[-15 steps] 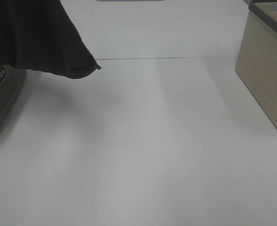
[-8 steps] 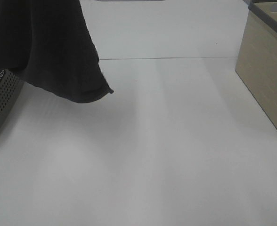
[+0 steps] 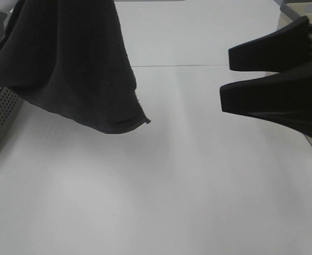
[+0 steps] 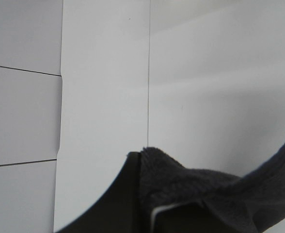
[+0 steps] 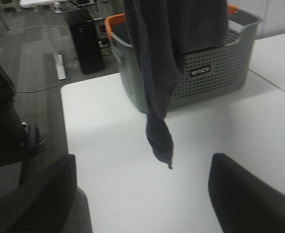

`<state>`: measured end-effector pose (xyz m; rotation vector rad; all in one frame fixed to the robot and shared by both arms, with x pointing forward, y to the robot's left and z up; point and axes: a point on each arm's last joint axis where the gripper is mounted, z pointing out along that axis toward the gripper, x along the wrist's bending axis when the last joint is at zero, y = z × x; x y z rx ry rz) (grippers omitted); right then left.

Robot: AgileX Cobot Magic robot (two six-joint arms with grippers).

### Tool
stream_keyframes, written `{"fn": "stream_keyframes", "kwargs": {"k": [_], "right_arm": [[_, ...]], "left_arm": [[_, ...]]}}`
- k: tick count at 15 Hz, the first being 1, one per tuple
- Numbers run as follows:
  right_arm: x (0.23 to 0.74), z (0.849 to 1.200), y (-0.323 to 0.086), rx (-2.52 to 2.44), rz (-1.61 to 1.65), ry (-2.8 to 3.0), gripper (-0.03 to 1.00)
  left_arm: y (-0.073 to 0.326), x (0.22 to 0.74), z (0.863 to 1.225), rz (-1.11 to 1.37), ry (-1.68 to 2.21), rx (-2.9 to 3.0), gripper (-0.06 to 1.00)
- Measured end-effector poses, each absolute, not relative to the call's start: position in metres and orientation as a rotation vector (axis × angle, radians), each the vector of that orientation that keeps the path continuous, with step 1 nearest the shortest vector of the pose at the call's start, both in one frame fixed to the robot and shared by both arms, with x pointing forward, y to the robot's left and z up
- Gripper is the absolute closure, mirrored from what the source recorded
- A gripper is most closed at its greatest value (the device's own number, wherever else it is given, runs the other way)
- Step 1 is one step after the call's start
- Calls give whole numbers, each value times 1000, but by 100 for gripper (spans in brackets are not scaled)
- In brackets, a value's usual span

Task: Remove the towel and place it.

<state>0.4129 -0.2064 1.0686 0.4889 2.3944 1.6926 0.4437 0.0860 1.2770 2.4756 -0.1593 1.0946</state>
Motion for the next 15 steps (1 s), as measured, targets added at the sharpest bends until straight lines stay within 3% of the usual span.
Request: {"fn": "stream_keyframes", "kwargs": {"k": [2,7,15], "right_arm": [[426,1063,-199,459,1731,2445,22],[454,1041,-131,398,1642,2566,22],[452,1023,-94,357,1661,2673,23]], "left_arm": [[85,443,1277,1091,-163,2474,94],[84,442,1277,1077,-165,2470,94],[71,452,1271,1092,-181,2435,94]]}}
